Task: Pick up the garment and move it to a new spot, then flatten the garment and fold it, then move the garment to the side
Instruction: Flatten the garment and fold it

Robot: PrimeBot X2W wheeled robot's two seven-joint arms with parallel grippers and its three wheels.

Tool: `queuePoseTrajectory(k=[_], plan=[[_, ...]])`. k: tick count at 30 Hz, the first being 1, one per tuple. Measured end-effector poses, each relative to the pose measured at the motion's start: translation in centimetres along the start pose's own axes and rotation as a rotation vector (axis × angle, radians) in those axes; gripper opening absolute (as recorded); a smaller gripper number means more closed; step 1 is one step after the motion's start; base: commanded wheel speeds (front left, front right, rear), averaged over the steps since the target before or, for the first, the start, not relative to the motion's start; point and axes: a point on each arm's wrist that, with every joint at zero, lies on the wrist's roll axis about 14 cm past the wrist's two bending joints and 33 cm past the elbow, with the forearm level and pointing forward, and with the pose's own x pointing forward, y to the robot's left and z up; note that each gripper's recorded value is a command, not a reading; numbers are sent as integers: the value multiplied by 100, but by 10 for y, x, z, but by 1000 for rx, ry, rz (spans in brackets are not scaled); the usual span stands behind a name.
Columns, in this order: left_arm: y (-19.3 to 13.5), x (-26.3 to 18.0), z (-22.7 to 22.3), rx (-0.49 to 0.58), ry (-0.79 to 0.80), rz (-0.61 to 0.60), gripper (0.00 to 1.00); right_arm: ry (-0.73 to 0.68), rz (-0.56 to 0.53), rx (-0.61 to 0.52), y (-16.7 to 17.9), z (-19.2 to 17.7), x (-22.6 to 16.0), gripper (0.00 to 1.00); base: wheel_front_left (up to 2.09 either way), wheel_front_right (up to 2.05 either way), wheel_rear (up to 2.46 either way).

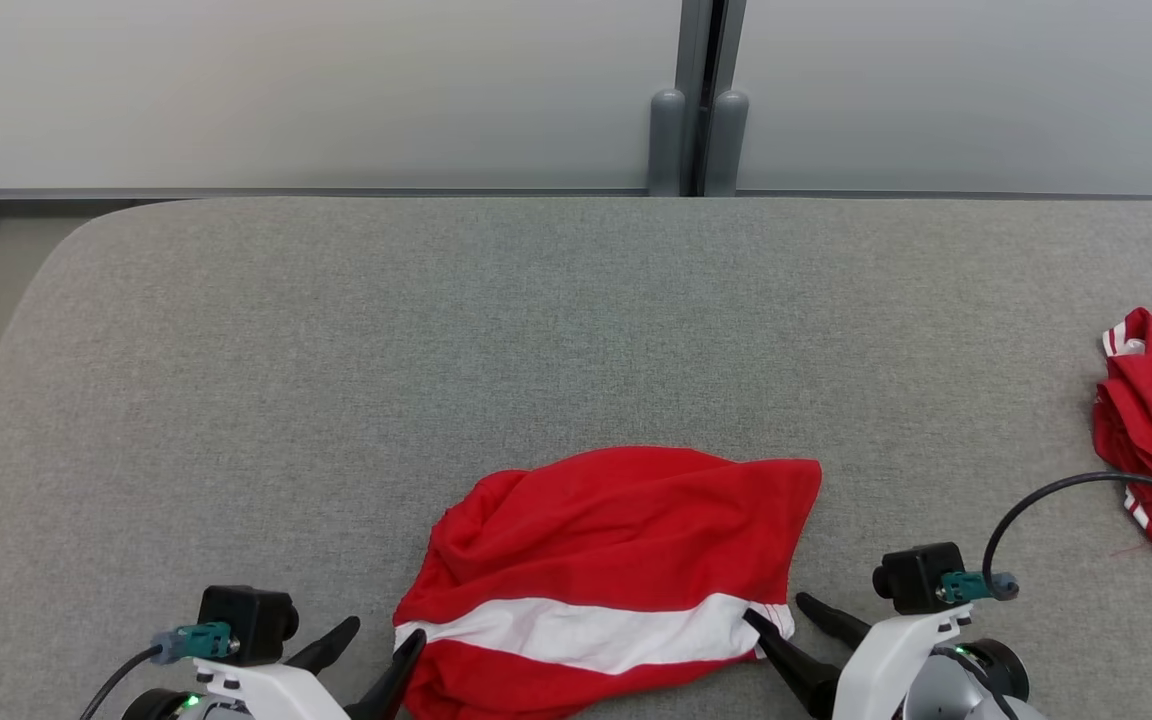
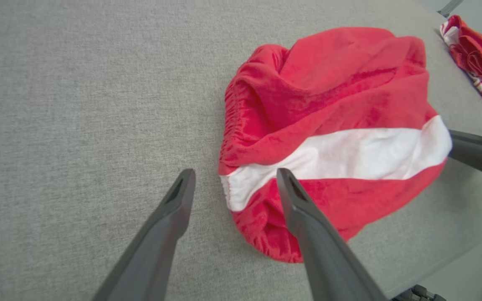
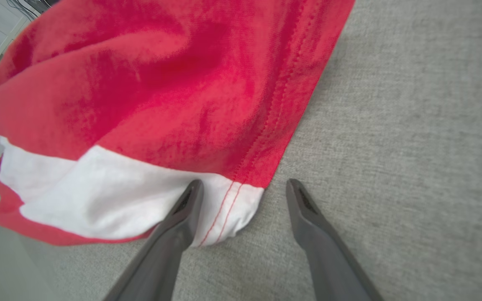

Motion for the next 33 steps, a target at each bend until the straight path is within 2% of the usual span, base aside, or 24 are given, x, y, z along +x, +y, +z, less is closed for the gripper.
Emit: queuePoseTrajectory(k=[6,10,15,16,17,18,19,21,22,23,24,29,33], plan=[[3,11,-10,28,82,-14,100,17,-23,-12,-8,-3,-1,100,0,0,0],[4,18,-30,2,162,-20,100,40,-32,-18,-9,-6,-5,100,0,0,0],[4,27,-35,-16,175,-25,100,57,-47,-23,-10,-9,-8,100,0,0,0],[4,28,-36,-18,177,-25,100,60,-49,-26,-10,-10,-8,93,0,0,0],[4,29,-38,-21,182,-27,85,60,-51,-28,-9,-10,-9,67,0,0,0],[4,29,-39,-25,184,-29,67,64,-53,-32,-9,-11,-9,46,0,0,0],[4,30,-40,-25,185,-29,47,71,-59,-42,-10,-12,-10,38,0,0,0],[4,31,-40,-23,188,-30,34,80,-70,-48,-12,-14,-10,9,0,0,0],[4,31,-40,-25,189,-32,25,87,-74,-54,-12,-15,-10,0,0,0,0],[4,31,-41,-27,192,-33,8,96,-77,-63,-12,-17,-9,0,0,0,0],[5,31,-41,-27,190,-31,0,98,-79,-72,-12,-17,-8,0,0,0,0],[5,31,-34,-28,152,-34,0,82,-87,-97,-10,-15,-5,0,0,0,0],[2,29,-24,-18,108,-45,0,3,-93,-106,-9,1,-5,0,0,0,0]])
